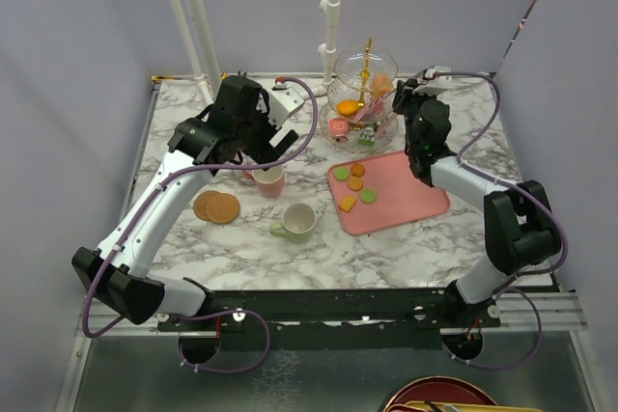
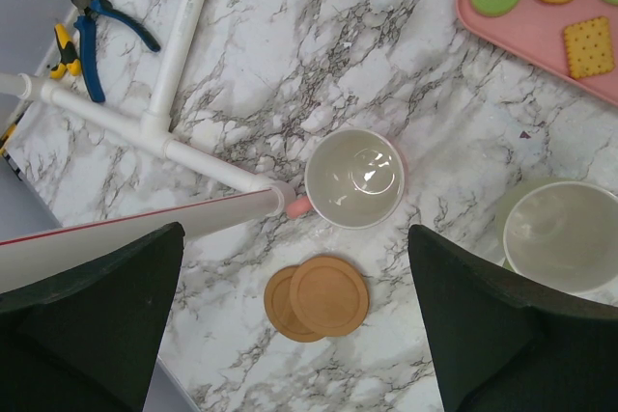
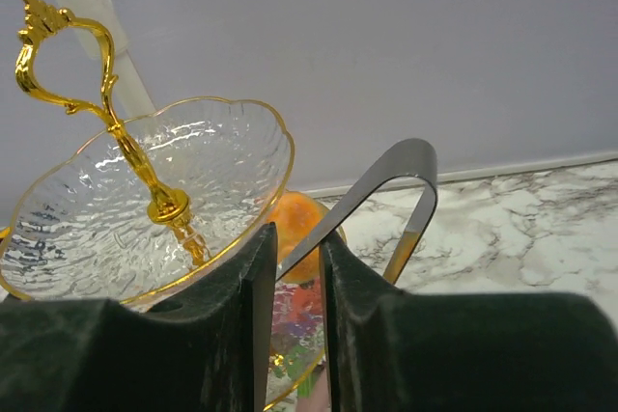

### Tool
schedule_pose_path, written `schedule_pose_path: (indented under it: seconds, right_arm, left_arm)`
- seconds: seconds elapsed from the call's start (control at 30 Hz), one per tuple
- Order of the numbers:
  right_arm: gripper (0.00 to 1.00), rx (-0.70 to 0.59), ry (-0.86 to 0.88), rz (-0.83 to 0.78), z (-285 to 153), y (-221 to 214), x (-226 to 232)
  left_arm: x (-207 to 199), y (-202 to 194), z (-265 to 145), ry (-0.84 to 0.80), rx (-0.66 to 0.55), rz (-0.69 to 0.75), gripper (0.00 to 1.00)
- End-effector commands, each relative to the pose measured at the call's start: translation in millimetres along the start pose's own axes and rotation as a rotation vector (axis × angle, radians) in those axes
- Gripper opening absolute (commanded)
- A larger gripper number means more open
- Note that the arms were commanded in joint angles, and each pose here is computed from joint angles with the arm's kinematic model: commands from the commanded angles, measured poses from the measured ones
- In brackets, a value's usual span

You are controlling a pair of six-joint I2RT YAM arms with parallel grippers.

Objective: Serve the afternoon tea
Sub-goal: Place the desert on the desert table, then adjust the clamp.

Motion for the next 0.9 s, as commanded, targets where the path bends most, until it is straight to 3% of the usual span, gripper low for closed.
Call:
schedule_pose_path:
  seconds: [0.0, 0.13, 0.43, 0.87]
  right_arm:
    - [0.23, -0.059, 0.0, 0.026, -14.8, 25.0, -8.0]
    - [0.12, -0.076, -0.009, 0.039, -26.4, 35.8, -13.6]
    - [0.01, -0.069, -0.042, 0.085, -49.0, 36.1, -25.4]
    - [0.01, -0.154, 0.061, 0.078, -92.5, 79.0, -31.7]
  left_arm:
    - [0.5, 2.6, -3.2, -0.016, -0.009, -0.006, 0.99]
    - [0.4, 1.8, -3.9, -0.016, -0.009, -0.006, 0.99]
    - [0.2, -0.1, -5.6, -0.015, -0.009, -0.007, 0.99]
    - [1.0, -1.5, -9.7, -0.016, -0.001, 0.024, 0.99]
Point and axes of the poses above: each gripper's point midway between its finger pads, its own z axis out along the fingers, its own x axis along the line the jaws close on, y = z × x, the point moved 9 cm from there along -z, back along the fingers, and after that the axes turned 9 degrees about -z, right-handed, at the moved point
